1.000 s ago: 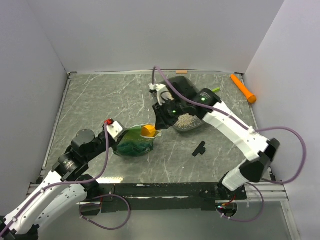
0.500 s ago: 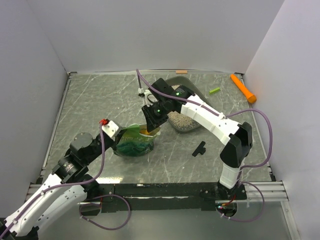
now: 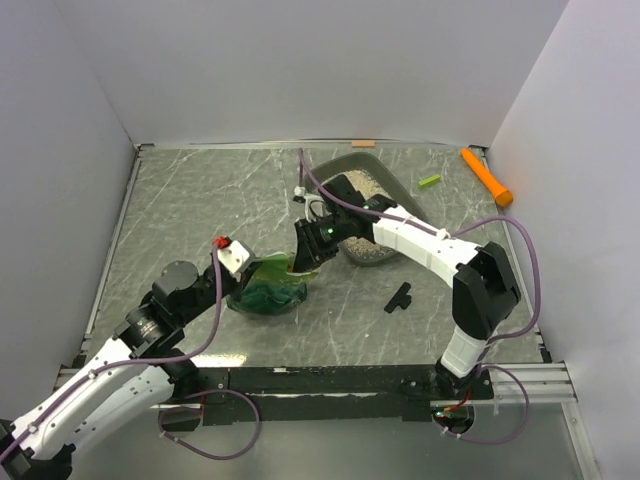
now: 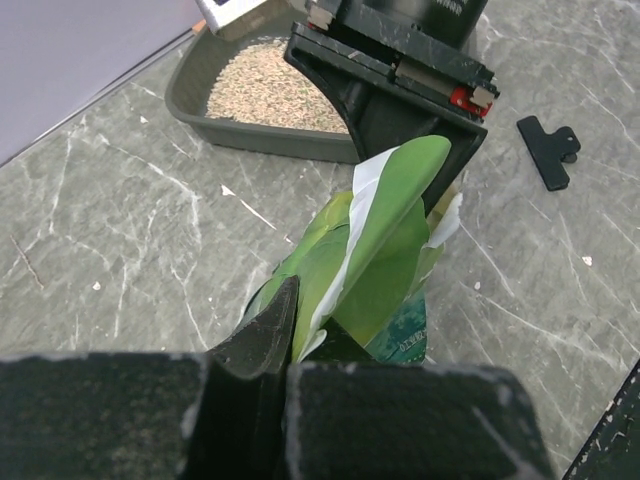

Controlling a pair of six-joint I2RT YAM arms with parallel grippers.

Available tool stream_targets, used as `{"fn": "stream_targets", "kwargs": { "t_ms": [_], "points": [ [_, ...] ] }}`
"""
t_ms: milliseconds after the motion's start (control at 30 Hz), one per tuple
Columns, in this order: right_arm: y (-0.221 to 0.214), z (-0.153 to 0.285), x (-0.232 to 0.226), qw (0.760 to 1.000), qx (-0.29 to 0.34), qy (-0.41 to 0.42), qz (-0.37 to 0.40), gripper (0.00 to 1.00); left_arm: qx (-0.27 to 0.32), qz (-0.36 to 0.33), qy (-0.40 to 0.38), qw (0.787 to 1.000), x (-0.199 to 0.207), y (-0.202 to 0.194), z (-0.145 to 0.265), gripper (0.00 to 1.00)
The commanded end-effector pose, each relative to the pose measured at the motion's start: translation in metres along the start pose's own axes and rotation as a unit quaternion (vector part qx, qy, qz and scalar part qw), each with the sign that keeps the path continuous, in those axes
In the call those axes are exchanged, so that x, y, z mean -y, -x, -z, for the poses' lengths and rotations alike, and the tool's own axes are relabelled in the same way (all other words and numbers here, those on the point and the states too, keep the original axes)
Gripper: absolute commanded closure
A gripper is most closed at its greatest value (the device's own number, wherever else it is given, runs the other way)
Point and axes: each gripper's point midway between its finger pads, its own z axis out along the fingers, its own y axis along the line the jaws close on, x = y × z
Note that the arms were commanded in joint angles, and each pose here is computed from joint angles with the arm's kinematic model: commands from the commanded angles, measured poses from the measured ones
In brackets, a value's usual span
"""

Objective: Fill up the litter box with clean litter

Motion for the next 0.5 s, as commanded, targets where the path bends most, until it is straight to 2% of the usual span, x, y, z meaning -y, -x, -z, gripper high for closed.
{"fn": "stream_targets", "kwargs": {
  "t_ms": [0, 67, 233, 467],
  "points": [
    [-0.010, -0.010, -0.003, 0.998, 0.012, 0.064, -0.011, 1.00, 0.057, 0.012, 0.000, 0.998, 0.001, 0.029, -0.002, 0.99],
    [-0.019, -0.007, -0.009, 0.995, 0.011, 0.096, -0.025, 1.00, 0.051, 0.010, -0.003, 0.999, 0.003, 0.026, -0.004, 0.99],
    [-0.020, 0.010, -0.022, 0.985, 0.054, 0.163, -0.020, 1.00, 0.034, 0.005, -0.008, 0.999, 0.008, 0.018, -0.009, 0.99],
    [-0.024, 0.033, -0.034, 0.975, 0.095, 0.200, -0.011, 1.00, 0.010, 0.000, -0.014, 1.000, 0.014, 0.007, -0.013, 0.99]
  ]
}}
